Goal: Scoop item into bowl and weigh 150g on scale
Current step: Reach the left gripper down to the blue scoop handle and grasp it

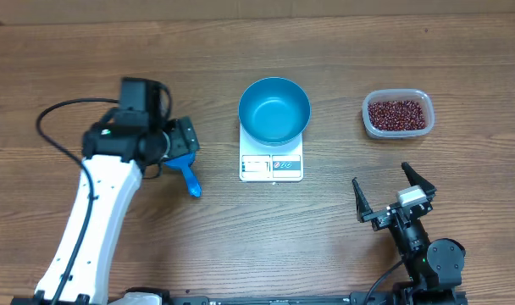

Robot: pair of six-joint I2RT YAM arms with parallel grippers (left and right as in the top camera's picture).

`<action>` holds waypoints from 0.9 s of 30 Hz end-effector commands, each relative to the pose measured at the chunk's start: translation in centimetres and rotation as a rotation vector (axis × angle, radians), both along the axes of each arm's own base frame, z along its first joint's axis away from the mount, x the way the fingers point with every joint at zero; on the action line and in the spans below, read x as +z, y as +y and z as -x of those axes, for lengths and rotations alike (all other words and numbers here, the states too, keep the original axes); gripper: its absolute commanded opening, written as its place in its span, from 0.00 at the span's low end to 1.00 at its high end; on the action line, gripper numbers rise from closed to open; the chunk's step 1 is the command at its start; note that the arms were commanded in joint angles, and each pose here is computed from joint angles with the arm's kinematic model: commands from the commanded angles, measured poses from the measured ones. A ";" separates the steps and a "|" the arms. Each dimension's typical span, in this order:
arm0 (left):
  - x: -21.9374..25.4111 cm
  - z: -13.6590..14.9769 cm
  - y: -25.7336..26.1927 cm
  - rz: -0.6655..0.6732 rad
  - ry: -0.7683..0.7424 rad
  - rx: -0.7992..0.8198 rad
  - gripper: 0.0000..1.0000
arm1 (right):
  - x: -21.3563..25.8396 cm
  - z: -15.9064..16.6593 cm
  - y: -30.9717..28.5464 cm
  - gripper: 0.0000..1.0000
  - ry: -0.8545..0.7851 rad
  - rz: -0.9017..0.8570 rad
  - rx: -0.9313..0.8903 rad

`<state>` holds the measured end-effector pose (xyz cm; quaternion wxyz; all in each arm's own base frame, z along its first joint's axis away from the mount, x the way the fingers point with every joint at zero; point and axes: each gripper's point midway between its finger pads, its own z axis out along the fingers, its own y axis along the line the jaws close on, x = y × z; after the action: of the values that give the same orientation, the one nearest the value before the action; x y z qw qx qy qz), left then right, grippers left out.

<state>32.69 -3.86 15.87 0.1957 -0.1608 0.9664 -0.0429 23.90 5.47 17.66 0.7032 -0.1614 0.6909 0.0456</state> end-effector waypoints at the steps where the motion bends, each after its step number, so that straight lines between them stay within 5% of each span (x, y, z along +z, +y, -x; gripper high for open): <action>1: -0.8 -0.3 -0.8 -0.029 0.020 0.066 0.90 | -0.2 -0.1 -0.3 1.00 -0.005 0.000 -0.017; 17: -8.0 1.9 -2.5 0.036 0.249 0.170 0.87 | -0.2 -0.1 -0.3 1.00 -0.005 0.000 -0.016; 21: -9.0 1.9 -2.5 0.032 0.276 0.172 1.00 | -0.2 -0.1 -0.3 1.00 -0.005 0.000 -0.016; 27: -10.7 2.5 -2.5 0.025 0.342 0.208 1.00 | -0.2 -0.1 -0.3 1.00 -0.005 0.000 -0.017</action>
<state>30.96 -6.35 6.42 0.0533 -0.2461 0.9677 -0.0121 23.90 5.46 17.66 0.7032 -0.1614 0.6909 0.0453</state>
